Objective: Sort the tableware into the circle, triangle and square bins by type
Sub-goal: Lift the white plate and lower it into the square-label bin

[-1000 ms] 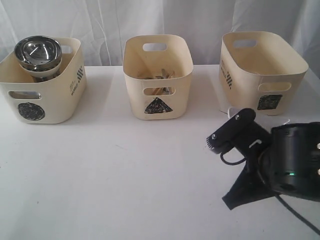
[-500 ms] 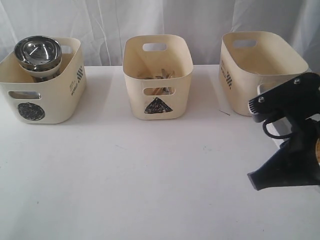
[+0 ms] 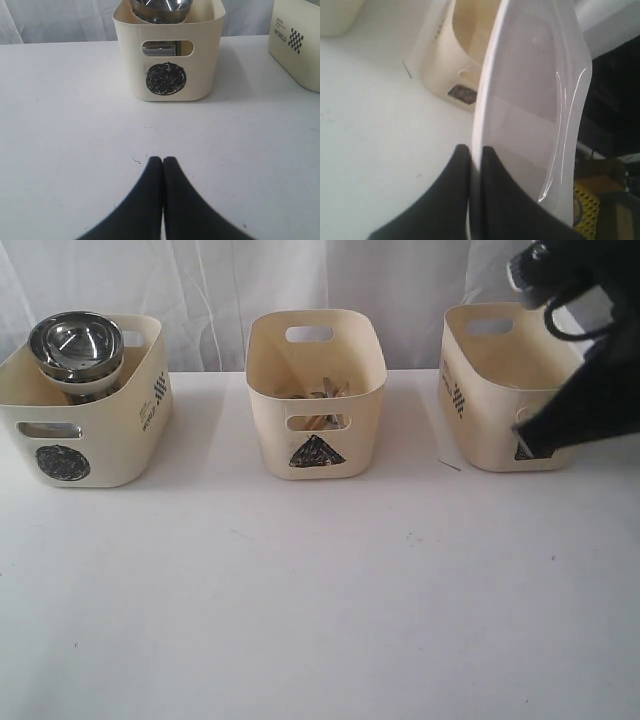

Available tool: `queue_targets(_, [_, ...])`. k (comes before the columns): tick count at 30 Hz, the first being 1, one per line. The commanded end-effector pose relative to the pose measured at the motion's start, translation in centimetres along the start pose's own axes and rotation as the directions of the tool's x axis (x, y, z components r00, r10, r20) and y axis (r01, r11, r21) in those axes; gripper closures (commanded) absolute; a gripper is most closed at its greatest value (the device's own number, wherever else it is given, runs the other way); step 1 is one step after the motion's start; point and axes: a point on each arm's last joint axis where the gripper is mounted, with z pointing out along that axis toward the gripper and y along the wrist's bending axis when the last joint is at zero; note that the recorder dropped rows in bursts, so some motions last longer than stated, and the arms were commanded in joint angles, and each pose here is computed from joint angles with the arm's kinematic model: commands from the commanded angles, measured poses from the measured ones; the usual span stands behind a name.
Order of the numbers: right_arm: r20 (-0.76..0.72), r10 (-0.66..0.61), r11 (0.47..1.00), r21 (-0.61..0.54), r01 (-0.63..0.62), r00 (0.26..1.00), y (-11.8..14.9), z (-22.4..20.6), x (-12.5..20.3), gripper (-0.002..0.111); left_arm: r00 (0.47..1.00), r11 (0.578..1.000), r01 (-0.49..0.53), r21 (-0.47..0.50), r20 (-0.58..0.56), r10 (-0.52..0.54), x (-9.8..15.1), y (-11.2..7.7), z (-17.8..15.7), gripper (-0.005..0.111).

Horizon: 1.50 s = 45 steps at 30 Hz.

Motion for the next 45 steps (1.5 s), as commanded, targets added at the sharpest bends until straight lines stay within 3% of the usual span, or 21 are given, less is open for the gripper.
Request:
queue_targets(1, [0.085, -0.11, 0.992, 0.076, 0.103, 0.99, -0.9, 1.5, -3.2, 0.108, 1.0, 1.0, 0.011, 0.003, 0.005, -0.011, 0.1, 0.0, 0.0, 0.107])
queue_targets(13, [0.17, -0.13, 0.991, 0.064, 0.121, 0.977, -1.6, 8.7, -8.1, 0.108, 1.0, 1.0, 0.011, 0.003, 0.005, -0.011, 0.1, 0.0, 0.0, 0.107])
queue_targets(27, [0.187, -0.124, 0.992, 0.008, 0.125, 0.975, 0.0, 15.9, -11.3, 0.108, 1.0, 1.0, 0.011, 0.003, 0.005, -0.011, 0.1, 0.0, 0.0, 0.107])
queue_targets(37, [0.124, -0.138, 0.989, -0.044, 0.144, 0.983, 2.4, 20.3, -10.3, 0.108, 1.0, 1.0, 0.011, 0.003, 0.005, -0.011, 0.1, 0.0, 0.0, 0.107])
queue_targets(45, [0.061, -0.11, 0.992, -0.051, 0.113, 0.992, 2.3, 22.6, -9.0, 0.108, 1.0, 1.0, 0.011, 0.003, 0.005, -0.011, 0.1, 0.0, 0.0, 0.107])
